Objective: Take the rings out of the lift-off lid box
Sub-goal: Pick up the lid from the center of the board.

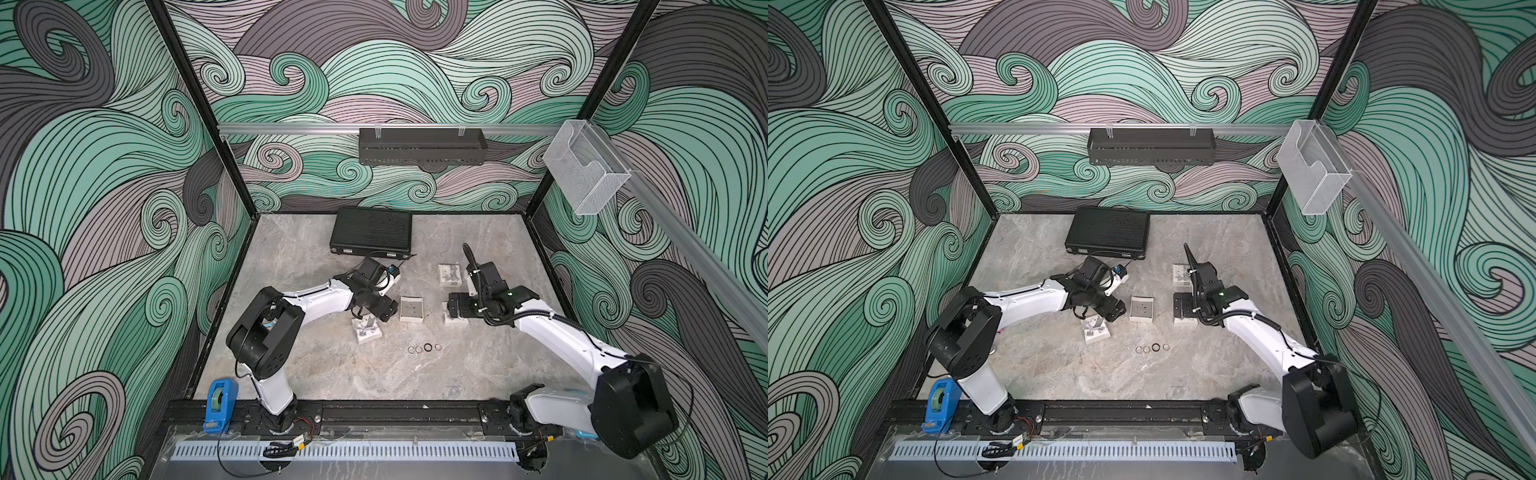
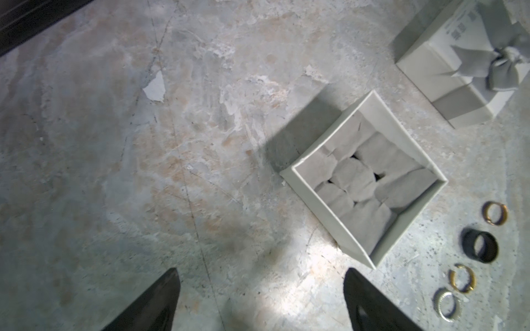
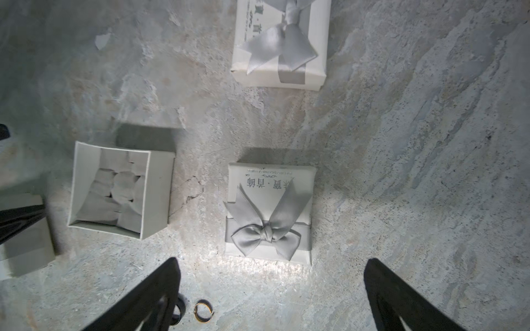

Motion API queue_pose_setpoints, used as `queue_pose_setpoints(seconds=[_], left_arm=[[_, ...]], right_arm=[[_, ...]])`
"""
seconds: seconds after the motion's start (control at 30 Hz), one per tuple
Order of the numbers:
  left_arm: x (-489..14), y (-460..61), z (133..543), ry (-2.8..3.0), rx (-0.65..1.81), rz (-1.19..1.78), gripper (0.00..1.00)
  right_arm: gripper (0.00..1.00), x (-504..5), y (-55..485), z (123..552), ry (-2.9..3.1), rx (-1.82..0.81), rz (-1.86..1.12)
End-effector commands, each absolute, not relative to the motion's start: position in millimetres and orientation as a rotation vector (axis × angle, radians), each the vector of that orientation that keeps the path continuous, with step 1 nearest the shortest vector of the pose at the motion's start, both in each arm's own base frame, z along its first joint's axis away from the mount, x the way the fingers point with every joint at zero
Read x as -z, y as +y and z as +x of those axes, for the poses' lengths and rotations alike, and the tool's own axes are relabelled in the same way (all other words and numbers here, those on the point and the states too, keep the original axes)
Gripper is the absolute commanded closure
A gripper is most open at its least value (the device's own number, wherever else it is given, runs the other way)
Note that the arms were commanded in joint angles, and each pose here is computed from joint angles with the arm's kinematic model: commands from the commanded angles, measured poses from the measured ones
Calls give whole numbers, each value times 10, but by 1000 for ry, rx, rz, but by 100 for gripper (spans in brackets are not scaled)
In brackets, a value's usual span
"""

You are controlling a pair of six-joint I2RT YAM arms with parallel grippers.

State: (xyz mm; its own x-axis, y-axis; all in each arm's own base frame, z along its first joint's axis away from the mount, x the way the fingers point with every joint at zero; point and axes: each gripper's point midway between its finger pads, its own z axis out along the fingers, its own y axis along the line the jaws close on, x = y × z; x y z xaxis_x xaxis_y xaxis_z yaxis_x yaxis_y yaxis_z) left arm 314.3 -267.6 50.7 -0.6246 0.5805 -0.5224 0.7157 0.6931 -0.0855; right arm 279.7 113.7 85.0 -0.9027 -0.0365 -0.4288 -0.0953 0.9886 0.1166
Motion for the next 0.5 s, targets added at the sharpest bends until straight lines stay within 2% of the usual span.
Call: queue_pose_setpoints(seconds=[0.0,0.47], left_arm=[[-546,-2777,3177,2431,406,1016,10],[-537,-2984,3141,2418,478,1031,10]], right_arm=[[0,-805,1105,2841,2707,-150,-118],[0,-510,1197,2962,2766,-166,-126]])
